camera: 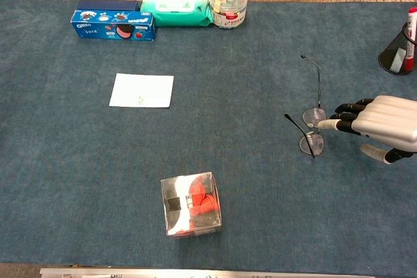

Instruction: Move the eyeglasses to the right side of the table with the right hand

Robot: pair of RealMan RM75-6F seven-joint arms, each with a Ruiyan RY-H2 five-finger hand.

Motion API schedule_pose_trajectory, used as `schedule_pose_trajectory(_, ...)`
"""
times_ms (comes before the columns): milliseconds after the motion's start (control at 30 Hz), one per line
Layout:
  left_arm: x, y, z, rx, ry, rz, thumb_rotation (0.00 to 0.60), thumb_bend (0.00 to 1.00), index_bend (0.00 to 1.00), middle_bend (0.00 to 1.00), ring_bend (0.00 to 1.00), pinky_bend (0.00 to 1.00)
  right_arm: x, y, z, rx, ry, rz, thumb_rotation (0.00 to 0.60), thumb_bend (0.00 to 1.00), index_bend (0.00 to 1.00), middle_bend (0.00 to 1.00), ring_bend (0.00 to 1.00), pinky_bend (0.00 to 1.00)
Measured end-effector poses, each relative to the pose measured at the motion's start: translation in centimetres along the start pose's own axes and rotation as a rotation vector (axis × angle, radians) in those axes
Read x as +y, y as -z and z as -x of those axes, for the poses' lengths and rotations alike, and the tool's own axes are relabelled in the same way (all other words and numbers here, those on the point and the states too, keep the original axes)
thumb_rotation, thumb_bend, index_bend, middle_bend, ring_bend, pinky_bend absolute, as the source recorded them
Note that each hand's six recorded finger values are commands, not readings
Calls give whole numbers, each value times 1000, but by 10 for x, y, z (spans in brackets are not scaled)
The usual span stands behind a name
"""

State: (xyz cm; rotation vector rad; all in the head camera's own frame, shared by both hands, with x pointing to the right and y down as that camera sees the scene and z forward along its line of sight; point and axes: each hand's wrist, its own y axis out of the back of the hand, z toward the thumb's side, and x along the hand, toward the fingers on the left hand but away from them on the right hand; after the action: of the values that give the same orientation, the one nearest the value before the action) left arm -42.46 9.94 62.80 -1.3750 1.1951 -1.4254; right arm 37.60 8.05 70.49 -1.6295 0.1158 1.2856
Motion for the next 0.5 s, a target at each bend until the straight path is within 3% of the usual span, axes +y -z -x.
schedule_pose_trajectory(233,1,1,0,0,0,4,600,133,489,381,246,465,4,-1,-2,-2,17,4,600,515,97,177,87,208)
schedule_pose_trajectory(500,-1,0,0,-1,4,-2,600,133,489,381,246,465,34,-1,-13,-13,123,14,600,515,97,192,87,220)
